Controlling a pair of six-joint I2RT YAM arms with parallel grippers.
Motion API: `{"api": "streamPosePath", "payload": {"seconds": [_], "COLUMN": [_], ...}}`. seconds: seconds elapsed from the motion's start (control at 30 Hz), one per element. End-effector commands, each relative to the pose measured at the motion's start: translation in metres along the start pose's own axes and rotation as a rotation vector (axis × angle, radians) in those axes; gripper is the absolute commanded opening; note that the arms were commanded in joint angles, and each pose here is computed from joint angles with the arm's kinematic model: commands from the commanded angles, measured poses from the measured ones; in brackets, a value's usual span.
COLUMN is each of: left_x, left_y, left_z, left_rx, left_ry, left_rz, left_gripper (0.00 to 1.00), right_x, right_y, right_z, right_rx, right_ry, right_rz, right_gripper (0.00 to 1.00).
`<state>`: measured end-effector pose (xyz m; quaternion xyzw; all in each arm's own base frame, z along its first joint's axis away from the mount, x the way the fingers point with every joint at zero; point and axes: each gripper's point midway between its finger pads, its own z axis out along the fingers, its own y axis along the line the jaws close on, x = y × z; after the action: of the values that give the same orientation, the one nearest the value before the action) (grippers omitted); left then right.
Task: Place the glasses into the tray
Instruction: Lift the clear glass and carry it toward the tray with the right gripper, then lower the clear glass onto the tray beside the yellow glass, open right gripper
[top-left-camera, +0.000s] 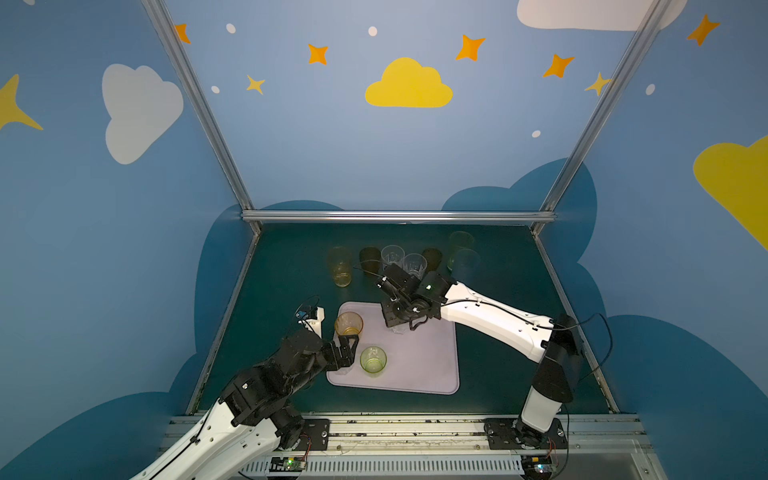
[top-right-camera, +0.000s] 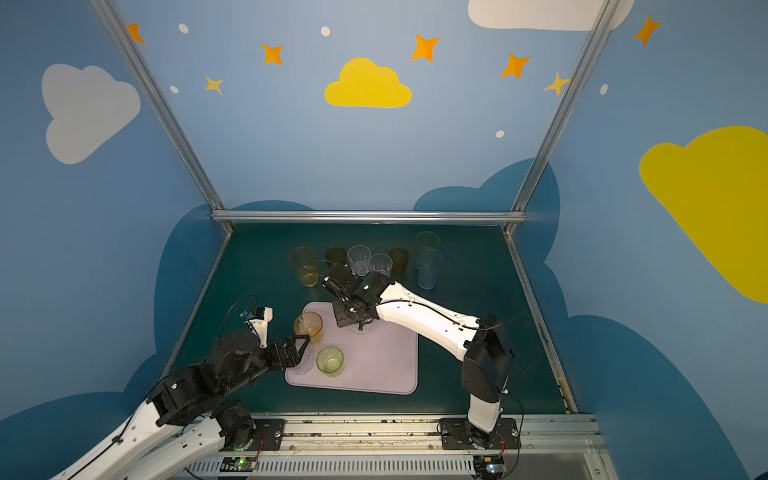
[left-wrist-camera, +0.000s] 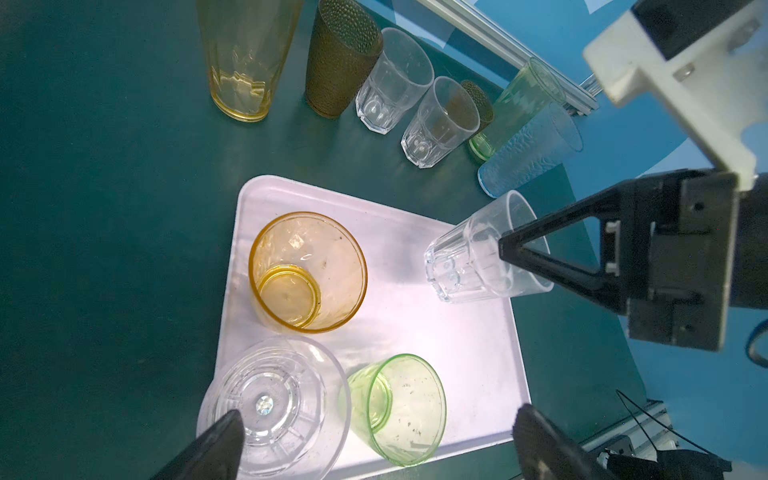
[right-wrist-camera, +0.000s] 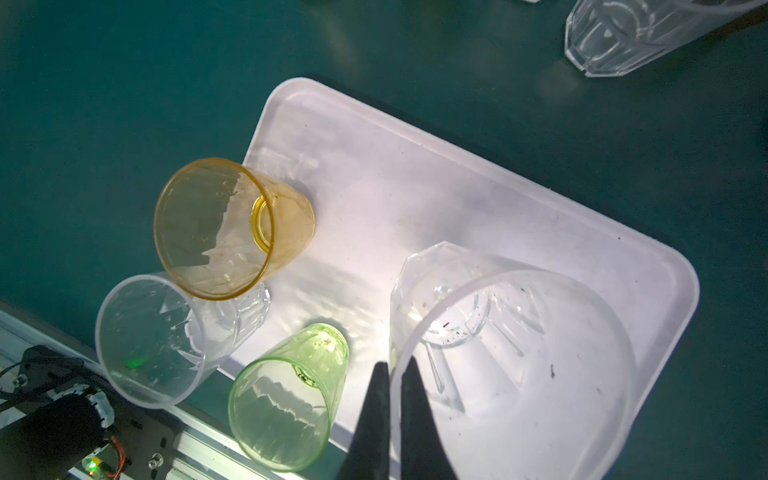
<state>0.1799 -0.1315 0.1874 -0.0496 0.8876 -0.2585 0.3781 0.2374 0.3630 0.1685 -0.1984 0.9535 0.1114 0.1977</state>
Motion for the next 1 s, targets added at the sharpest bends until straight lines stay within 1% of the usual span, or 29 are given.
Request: {"api": "streamPosePath", "payload": {"seconds": [0.0,0.37,0.57,0.97], "left_x": [0.000,0.000,0.000,-0.002], "left_y": [0.000,-0.003,-0.003,-0.005], "left_z": [0.000,-0.001,-0.001,0.001], "left_rx": [-0.002,0.019,0.018,0.022], "left_ry": [0.002,0.005,0.002,-0.005], "left_rz": [-0.010,-0.015,-0.015,-0.007], "left_gripper": [1.00,1.00,1.00,1.00], "right_x": [-0.002,0.001,0.001,0.013], "right_y": [0.012,0.032,0.047,0.062], "right_z": [0.004,0.038,0.048,0.060], "right_rx": [-0.018,-0.037,-0.071,-0.075], "right_ry": [-0.010,0.035,0.056,0.111], "right_rz": [0.002,-0.003,-0.011,-0.038], "right_gripper": [0.00,0.00,0.00,0.00]}}
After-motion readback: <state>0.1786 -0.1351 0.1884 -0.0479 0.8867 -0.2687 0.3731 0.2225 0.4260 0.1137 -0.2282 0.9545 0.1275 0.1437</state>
